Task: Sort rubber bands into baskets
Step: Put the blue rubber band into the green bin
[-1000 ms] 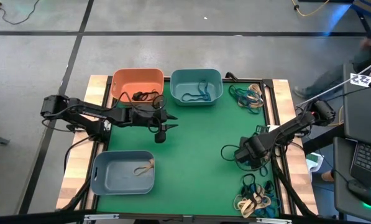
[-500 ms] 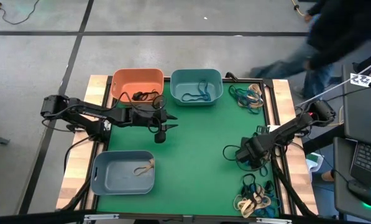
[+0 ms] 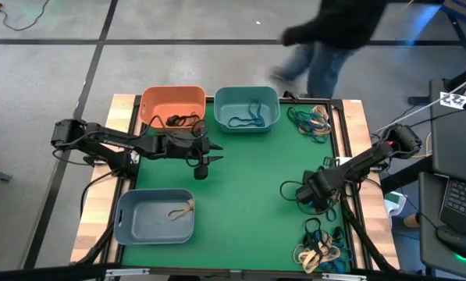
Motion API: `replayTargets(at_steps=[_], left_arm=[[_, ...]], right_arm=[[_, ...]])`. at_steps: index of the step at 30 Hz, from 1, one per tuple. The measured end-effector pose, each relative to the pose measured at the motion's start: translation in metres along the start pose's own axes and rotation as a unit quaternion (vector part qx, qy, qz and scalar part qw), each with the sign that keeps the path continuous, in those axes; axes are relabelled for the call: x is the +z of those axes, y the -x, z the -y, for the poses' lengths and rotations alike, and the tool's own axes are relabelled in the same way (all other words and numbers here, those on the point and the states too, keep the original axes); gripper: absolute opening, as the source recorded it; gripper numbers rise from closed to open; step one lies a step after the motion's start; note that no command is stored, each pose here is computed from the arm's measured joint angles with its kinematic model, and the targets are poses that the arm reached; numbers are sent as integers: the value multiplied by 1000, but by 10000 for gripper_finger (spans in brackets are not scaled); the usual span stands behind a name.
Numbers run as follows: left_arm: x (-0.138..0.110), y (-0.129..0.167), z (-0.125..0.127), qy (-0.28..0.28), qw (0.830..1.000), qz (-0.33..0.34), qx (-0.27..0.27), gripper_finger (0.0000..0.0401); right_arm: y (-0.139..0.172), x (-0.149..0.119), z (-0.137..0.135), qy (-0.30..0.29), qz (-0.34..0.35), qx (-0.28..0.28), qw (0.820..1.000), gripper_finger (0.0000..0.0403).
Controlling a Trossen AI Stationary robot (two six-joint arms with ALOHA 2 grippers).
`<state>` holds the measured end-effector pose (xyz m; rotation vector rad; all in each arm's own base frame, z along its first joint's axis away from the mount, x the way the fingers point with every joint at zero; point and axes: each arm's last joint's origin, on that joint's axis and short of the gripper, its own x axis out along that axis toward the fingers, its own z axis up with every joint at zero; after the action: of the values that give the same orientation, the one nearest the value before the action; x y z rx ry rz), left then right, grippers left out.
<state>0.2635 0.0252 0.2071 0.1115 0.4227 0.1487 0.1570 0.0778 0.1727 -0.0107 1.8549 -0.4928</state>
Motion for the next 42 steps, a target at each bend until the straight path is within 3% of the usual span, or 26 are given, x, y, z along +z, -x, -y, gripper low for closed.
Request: replayTargets(at_steps=[5, 11, 22, 30, 37, 42], left_arm=[[1, 0, 0, -9, 1000, 5, 1, 141], [2, 0, 0, -8, 1000, 10, 1, 141], [1, 0, 0, -8, 1000, 6, 1, 141], [1, 0, 0, -9, 1000, 6, 0, 141], [2, 1, 9, -25, 1000, 8, -16, 141], [2, 1, 15, -38, 999, 9, -25, 141]], right_arm=[[23, 0, 5, -20, 19, -37, 999, 5], [63, 8, 9, -45, 128, -71, 988, 3], [92, 35, -2, -70, 362, -83, 926, 2], [96, 60, -13, -70, 453, -28, 888, 1], [91, 87, -24, -44, 531, 63, 844, 1], [78, 104, -29, -34, 540, 92, 836, 1]])
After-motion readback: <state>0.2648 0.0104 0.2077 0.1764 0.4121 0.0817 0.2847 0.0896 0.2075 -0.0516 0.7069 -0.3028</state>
